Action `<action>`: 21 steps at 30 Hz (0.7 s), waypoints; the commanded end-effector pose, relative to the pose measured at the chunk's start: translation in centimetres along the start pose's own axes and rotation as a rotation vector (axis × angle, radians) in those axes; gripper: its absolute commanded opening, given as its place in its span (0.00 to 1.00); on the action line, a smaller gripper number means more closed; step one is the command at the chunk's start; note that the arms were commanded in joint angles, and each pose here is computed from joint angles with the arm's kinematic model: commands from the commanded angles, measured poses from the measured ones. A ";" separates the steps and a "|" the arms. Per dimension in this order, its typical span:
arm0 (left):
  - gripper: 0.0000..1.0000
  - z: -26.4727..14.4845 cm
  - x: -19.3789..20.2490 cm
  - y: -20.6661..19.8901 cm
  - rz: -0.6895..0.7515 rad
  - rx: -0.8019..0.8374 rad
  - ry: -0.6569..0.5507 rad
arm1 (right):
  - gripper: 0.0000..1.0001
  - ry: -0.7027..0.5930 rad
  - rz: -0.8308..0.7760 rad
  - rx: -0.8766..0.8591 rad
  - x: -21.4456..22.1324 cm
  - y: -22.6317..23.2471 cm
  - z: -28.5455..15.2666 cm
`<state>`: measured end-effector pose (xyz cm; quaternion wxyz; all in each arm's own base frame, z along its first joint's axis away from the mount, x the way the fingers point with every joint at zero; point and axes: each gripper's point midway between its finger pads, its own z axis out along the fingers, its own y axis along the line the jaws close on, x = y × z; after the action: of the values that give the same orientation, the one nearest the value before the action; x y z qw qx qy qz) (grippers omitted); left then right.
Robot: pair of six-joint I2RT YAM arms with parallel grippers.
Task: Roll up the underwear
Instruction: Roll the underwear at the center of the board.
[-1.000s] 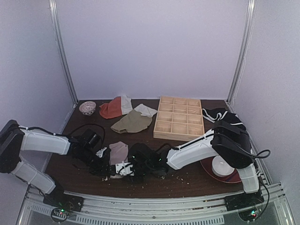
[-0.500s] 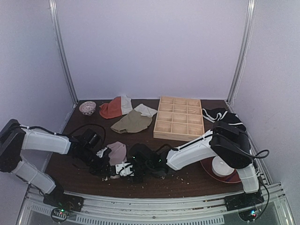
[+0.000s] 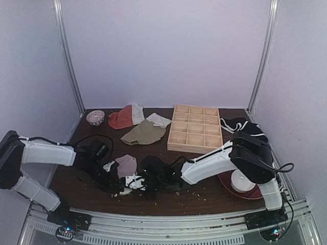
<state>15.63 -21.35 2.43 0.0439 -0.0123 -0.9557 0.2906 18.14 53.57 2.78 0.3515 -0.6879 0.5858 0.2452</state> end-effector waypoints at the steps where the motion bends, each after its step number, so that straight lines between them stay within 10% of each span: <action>1: 0.39 -3.0 -0.6 0.8 -0.036 -0.087 -0.070 | 0.00 0.107 0.180 -0.099 1.4 1.5 -0.8; 21: 0.45 -5.7 -0.3 1.0 -0.084 -0.039 -0.196 | 0.00 0.125 0.866 -0.320 2.1 -0.6 0.6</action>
<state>16.59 -17.72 6.82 -0.0355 0.0401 -0.9617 0.2688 19.26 53.75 3.24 0.1357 -0.5041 0.7504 0.4055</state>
